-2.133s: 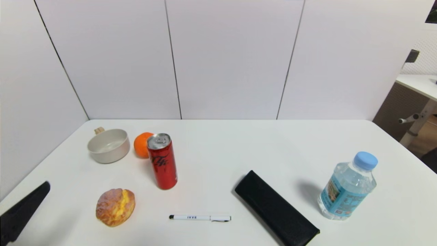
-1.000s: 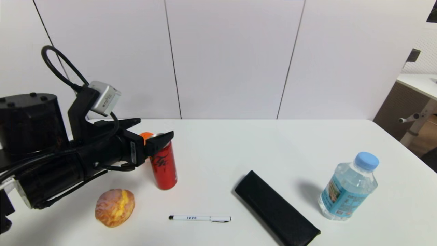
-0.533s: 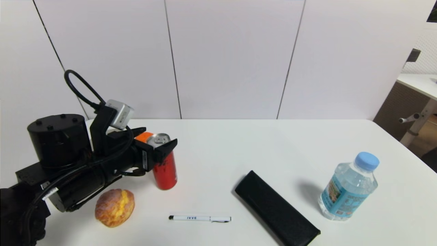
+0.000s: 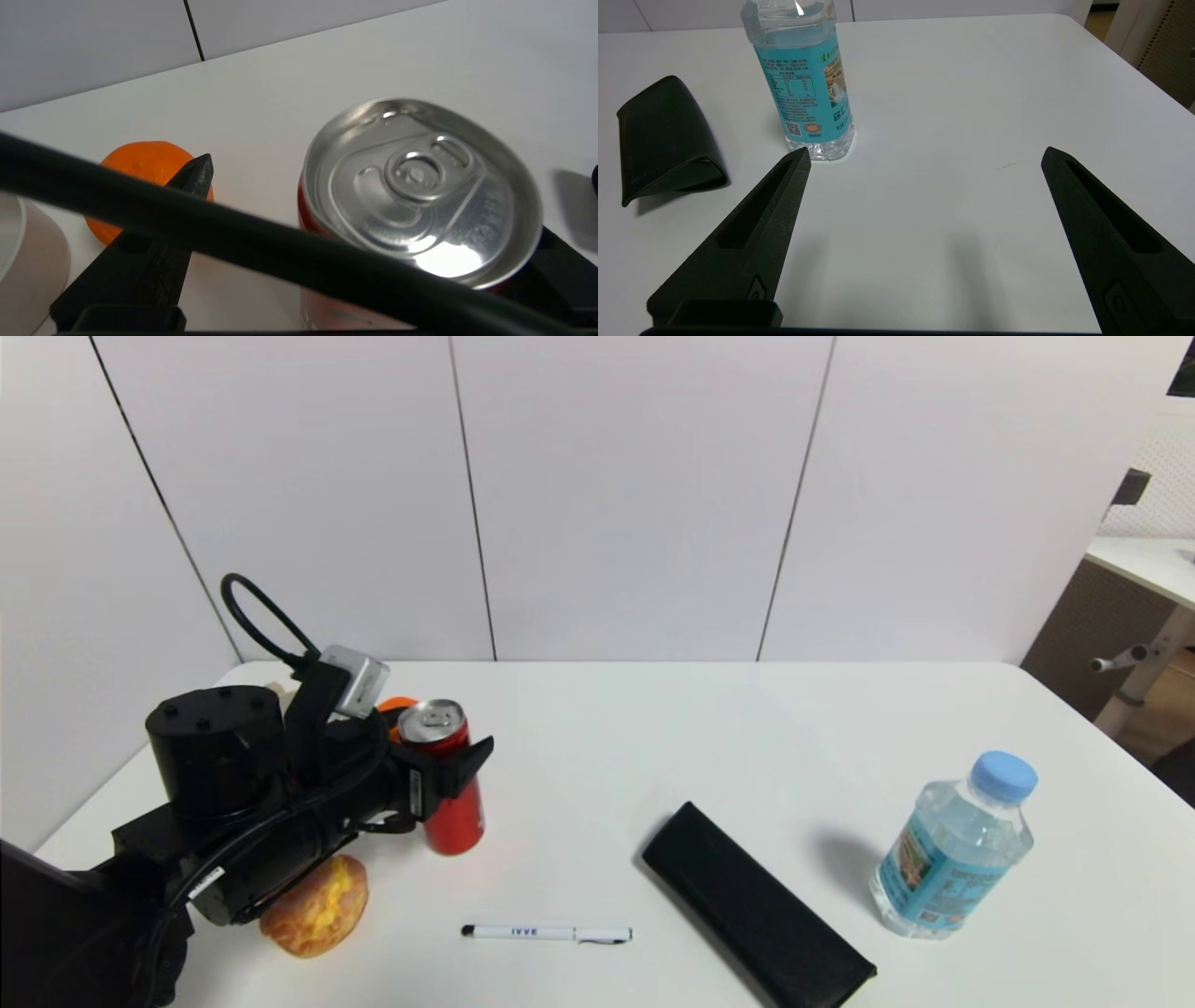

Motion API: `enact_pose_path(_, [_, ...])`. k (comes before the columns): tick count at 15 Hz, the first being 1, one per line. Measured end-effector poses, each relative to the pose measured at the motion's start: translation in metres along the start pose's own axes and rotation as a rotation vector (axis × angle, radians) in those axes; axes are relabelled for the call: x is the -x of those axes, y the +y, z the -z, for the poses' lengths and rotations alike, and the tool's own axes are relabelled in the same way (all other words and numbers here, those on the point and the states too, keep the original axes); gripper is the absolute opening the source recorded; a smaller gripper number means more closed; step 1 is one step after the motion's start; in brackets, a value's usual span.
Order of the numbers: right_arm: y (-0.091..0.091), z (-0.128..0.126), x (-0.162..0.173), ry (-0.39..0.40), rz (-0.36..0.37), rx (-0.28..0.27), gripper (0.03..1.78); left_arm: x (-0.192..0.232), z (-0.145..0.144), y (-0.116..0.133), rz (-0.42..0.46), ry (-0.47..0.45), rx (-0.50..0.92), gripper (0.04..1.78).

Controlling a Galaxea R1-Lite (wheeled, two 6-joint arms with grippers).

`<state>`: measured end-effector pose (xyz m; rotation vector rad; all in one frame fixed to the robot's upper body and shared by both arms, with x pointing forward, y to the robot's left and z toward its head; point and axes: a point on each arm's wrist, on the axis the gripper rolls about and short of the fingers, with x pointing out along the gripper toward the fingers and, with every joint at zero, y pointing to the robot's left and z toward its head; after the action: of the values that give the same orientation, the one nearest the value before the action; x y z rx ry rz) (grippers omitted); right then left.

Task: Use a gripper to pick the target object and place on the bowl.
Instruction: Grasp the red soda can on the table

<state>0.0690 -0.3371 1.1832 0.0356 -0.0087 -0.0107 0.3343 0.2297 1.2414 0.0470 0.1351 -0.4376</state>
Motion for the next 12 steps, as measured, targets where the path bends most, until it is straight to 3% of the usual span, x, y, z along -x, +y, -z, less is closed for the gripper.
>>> enact_pose_path(12, [0.000, 0.000, 0.000, 0.000, 0.000, 0.001, 1.71, -0.009, 0.022, 0.000, 0.001, 0.087, 0.008, 1.69])
